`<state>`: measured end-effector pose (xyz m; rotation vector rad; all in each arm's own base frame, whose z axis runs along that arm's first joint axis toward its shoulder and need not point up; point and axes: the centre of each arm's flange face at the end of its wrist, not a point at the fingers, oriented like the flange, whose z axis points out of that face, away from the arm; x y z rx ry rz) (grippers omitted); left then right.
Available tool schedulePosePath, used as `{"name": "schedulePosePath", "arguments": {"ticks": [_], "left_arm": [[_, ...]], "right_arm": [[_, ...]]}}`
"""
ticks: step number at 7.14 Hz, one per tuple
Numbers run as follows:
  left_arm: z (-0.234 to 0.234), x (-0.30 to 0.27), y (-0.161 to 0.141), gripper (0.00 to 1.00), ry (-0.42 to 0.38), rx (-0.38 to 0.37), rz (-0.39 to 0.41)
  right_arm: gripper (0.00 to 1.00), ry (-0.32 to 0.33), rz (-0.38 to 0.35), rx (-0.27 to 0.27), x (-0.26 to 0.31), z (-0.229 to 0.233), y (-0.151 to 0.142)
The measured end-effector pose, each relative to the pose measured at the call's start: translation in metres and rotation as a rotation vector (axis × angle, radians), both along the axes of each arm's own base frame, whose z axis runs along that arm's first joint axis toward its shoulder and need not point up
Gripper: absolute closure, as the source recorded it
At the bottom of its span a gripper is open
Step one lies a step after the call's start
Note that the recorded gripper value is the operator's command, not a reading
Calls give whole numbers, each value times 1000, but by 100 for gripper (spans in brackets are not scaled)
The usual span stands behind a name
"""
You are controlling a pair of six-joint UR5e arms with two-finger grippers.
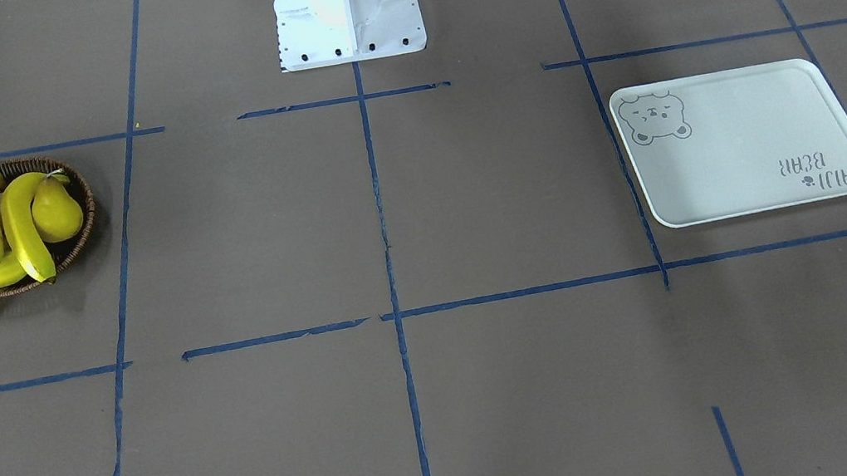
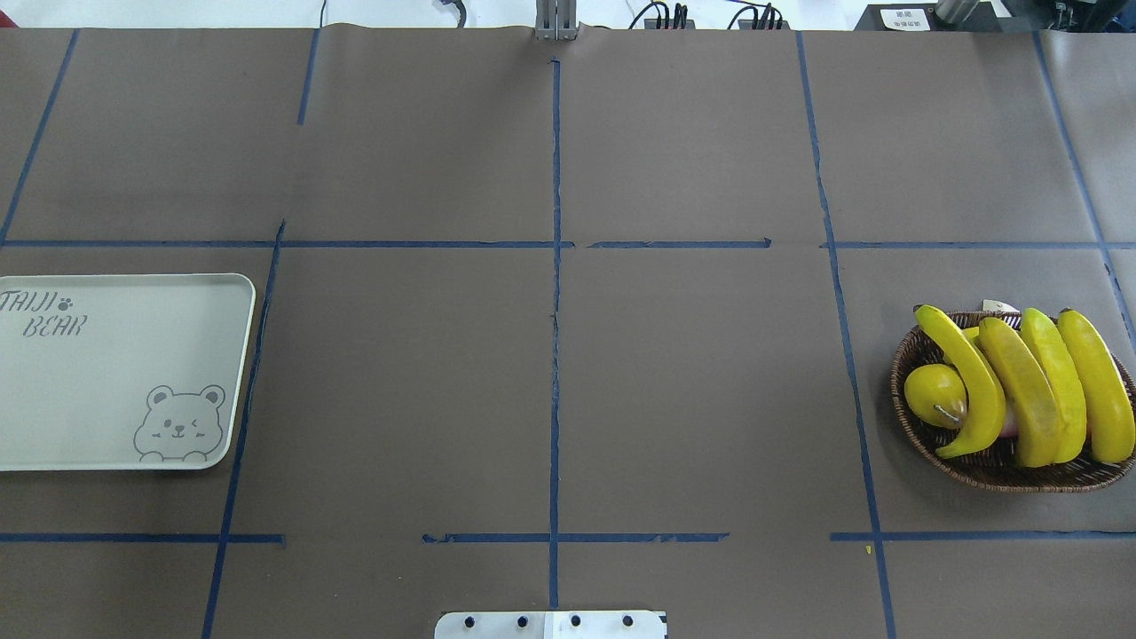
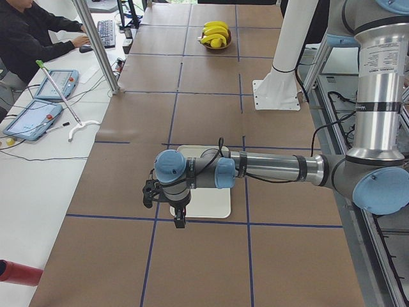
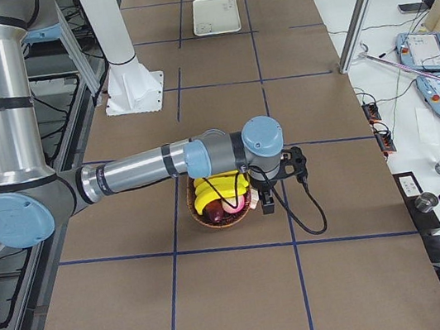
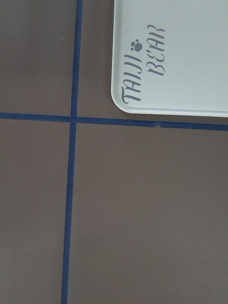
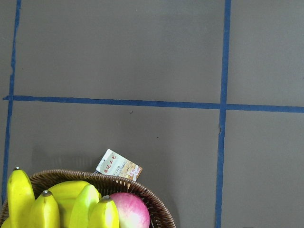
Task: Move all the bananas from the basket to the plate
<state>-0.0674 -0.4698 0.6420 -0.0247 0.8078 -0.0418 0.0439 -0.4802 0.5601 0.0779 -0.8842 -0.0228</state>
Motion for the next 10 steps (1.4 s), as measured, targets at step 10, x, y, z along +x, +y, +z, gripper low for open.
{"name": "schedulePosePath", "arguments": {"ticks": [10], "left_arm": [[-1, 0, 0, 0, 1, 2, -1]], "right_arm": [[1, 53, 33, 40, -120, -20, 137]]}}
